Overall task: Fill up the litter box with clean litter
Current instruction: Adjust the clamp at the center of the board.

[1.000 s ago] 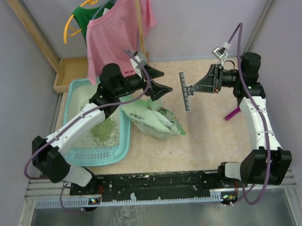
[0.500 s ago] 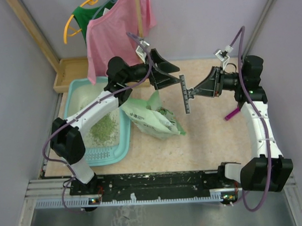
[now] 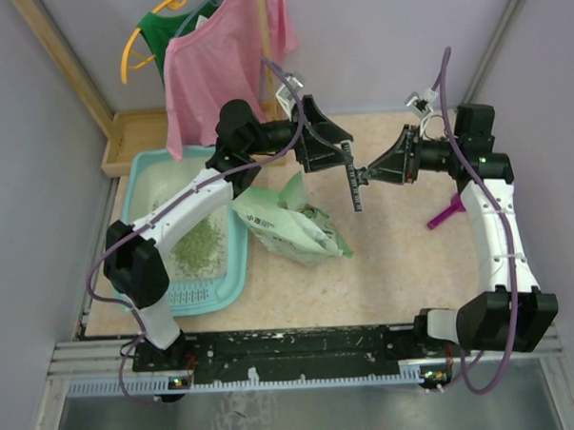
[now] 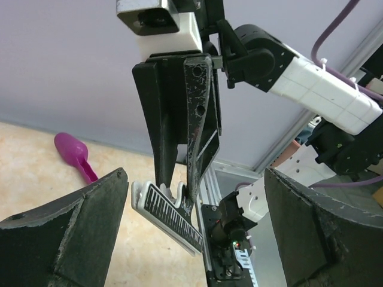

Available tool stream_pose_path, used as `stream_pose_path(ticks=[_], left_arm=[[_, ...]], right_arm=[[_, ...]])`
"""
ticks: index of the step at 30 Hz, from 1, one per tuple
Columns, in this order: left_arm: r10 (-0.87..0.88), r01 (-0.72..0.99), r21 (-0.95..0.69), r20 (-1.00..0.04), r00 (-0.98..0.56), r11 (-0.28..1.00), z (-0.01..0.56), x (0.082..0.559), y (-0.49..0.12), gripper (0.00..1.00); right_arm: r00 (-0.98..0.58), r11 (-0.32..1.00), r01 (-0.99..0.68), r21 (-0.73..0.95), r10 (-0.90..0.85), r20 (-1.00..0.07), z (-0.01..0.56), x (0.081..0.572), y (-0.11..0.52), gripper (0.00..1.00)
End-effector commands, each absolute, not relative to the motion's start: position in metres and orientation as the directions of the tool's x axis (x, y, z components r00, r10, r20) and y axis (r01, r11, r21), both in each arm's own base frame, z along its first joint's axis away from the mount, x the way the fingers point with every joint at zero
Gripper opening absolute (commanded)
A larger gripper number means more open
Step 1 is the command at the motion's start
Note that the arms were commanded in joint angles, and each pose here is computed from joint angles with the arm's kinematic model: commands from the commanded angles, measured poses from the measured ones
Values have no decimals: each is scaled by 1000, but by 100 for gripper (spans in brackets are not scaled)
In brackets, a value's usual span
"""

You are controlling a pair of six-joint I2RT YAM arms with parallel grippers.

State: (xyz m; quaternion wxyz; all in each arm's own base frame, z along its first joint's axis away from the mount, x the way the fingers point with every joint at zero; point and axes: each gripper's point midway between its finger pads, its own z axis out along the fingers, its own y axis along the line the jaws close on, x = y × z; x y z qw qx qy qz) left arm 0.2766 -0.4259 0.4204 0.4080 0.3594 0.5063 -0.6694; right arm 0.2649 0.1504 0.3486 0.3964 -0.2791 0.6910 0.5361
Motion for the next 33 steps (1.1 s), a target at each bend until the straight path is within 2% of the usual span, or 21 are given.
stream_pose_path(ticks=[1, 4, 8, 18, 21, 23, 24, 25, 27, 28, 29, 31, 32, 33], left_arm=[[-148, 913, -381, -904, -401, -145, 411, 280, -436, 99], [-130, 912, -380, -907, -400, -158, 409, 279, -442, 98], [-93, 918, -381, -915, -392, -109, 397, 288, -446, 96], [-25, 948, -317, -948, -317, -3, 377, 300, -442, 75], [-29, 945, -326, -945, -326, -23, 379, 298, -444, 58], [-31, 943, -331, -943, -332, -21, 379, 300, -445, 36], [-33, 943, -333, -942, -333, -16, 379, 301, -445, 31], [-36, 943, -333, -942, -333, -12, 380, 301, -445, 31], [-39, 944, -331, -943, -331, -13, 382, 301, -445, 34], [-42, 944, -330, -943, -331, -10, 383, 301, -445, 39], [-44, 944, -329, -943, -329, -7, 385, 301, -444, 47], [-45, 945, -326, -944, -326, 0, 387, 301, -443, 77], [-46, 948, -320, -947, -319, 2, 389, 301, -442, 86], [-41, 951, -310, -950, -310, 4, 390, 300, -441, 90]], right_arm=[[-407, 302, -872, 385, -9, -913, 360, 261, 151, 0], [-368, 335, -879, 338, -29, -929, 359, 264, 149, 0], [-300, 380, -890, 251, -75, -951, 361, 266, 145, 0], [-242, 439, -885, 157, -143, -960, 358, 265, 138, 0], [-237, 443, -884, 148, -153, -959, 357, 264, 137, 0], [-234, 452, -881, 138, -164, -958, 356, 265, 136, 0], [-232, 465, -876, 126, -178, -956, 354, 266, 135, 0], [-228, 472, -874, 114, -192, -955, 352, 267, 134, 0], [-219, 482, -872, 84, -231, -948, 348, 267, 133, 0], [-210, 489, -870, 61, -255, -944, 346, 267, 132, 0], [-204, 495, -868, 44, -276, -939, 343, 267, 131, 0], [-192, 500, -866, 12, -311, -931, 341, 267, 129, 0], [-188, 503, -864, -1, -326, -927, 340, 267, 127, 0], [-187, 507, -862, -11, -338, -923, 339, 267, 125, 0]])
